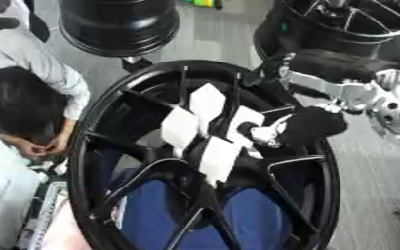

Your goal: Pull the pin out of the wheel hub.

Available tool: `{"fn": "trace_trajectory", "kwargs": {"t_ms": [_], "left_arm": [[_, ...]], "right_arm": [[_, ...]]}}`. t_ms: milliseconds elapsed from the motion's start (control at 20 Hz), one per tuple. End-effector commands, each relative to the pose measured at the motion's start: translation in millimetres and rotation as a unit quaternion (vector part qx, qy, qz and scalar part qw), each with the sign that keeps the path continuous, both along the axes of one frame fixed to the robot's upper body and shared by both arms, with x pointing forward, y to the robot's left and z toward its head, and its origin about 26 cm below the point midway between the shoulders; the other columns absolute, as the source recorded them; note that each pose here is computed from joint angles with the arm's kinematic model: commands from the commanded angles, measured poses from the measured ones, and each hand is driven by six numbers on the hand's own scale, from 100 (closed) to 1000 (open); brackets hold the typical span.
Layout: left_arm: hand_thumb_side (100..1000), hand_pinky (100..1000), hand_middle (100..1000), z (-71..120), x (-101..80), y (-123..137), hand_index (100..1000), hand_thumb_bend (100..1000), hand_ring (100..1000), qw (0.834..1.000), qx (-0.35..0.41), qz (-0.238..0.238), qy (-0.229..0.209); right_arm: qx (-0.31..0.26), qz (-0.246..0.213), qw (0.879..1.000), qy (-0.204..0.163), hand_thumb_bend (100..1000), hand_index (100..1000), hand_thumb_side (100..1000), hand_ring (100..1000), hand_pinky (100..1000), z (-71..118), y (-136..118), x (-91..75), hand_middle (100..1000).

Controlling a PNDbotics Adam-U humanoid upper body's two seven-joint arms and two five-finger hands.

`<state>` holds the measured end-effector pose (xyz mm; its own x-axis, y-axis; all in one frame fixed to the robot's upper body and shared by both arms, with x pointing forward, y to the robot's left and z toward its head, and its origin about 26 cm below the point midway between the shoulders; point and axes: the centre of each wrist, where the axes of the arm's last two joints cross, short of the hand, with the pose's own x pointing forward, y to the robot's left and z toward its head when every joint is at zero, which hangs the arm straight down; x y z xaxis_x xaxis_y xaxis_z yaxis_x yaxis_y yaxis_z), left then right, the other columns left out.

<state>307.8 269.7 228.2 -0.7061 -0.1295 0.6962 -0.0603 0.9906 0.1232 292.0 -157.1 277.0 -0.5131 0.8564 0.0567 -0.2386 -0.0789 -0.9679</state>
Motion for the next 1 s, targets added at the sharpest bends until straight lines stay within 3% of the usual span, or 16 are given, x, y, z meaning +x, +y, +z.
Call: {"fn": "trace_trajectory", "kwargs": {"t_ms": [50,1000], "left_arm": [[724,683,520,10.3,-2.5,0.5,809,100,733,1.0,0.006,-0.004,-0.02],[725,684,519,10.9,-2.3,0.2,809,100,734,1.0,0.001,-0.005,-0.022]], "right_arm": [[-0.014,-0.122,0.982,0.142,367,893,661,874,879,7.5,-2.8,-0.6,840],[-0.008,-0.13,0.981,0.145,335,896,706,876,880,-0.8,-3.7,1.0,842]]}}
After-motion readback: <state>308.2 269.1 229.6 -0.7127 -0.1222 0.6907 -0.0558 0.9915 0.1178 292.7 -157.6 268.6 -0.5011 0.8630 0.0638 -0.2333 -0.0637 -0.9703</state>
